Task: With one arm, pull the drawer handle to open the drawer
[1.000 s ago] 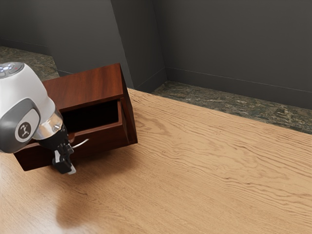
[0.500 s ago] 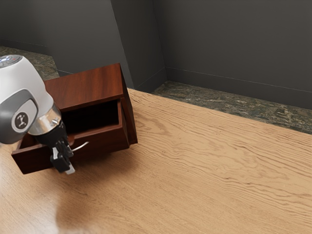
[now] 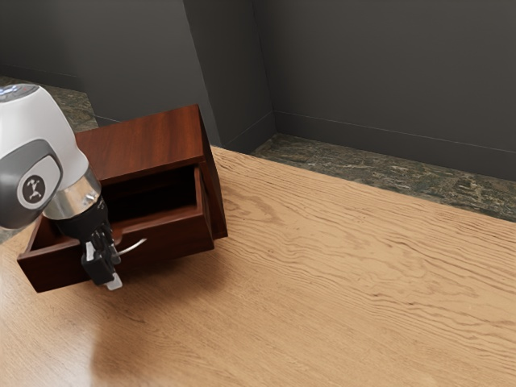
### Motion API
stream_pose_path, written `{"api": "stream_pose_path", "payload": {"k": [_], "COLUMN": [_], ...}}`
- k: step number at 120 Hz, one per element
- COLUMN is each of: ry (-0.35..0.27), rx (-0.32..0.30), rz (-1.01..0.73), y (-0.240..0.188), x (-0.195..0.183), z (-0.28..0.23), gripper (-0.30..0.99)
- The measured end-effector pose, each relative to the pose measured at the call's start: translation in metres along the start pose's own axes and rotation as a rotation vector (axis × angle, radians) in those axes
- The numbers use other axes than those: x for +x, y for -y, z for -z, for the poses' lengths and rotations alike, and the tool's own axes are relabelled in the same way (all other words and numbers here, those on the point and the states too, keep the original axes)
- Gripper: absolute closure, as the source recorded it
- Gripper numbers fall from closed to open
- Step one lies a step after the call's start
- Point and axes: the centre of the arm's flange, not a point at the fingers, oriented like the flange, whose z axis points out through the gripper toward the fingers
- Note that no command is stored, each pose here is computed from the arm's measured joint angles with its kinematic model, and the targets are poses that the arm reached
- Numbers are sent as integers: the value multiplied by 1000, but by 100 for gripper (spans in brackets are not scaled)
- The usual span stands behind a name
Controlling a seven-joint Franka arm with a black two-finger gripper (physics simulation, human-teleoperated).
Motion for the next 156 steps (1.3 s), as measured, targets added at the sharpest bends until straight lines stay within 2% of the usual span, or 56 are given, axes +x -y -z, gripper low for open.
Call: {"api": "stream_pose_path", "payload": {"k": [156], "ry": [4], "rx": [20], "rz": [-28], "y": [-5], "x": [-2], "z": [13], "gripper": [12]}}
